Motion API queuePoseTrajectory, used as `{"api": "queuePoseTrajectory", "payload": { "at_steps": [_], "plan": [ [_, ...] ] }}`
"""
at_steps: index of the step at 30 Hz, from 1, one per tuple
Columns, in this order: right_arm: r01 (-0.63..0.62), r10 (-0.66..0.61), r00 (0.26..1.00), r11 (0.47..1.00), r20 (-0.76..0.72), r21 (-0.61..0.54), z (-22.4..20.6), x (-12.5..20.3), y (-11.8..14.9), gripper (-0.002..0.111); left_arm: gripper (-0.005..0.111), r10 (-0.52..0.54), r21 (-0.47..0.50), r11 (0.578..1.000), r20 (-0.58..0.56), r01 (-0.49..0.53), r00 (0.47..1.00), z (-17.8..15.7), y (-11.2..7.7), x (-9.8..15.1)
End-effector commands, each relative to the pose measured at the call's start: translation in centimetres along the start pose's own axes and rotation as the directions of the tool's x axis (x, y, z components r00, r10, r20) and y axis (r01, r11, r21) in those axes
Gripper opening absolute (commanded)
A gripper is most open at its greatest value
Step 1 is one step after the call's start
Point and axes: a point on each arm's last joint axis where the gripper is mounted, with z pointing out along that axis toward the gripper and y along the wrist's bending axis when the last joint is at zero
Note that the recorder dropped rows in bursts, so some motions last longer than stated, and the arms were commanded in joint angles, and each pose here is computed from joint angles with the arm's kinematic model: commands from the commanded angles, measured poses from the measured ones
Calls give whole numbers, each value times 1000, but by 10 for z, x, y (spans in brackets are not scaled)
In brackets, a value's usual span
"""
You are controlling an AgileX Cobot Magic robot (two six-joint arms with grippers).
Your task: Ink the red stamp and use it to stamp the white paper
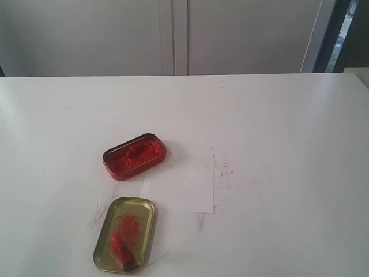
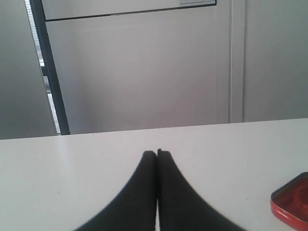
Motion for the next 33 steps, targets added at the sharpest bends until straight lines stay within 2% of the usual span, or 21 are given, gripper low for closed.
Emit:
{"api": "queuePoseTrajectory", "payload": {
  "at_steps": [1, 33],
  "plan": [
    [4, -4, 1000, 1000, 13, -4, 0, 0, 0, 0, 0, -7, -5, 1000, 18, 7, 1000, 0, 0, -1],
    [4, -4, 1000, 1000, 13, -4, 0, 0, 0, 0, 0, -6, -10, 1000, 56, 7, 998, 0, 1, -4]
  ]
}}
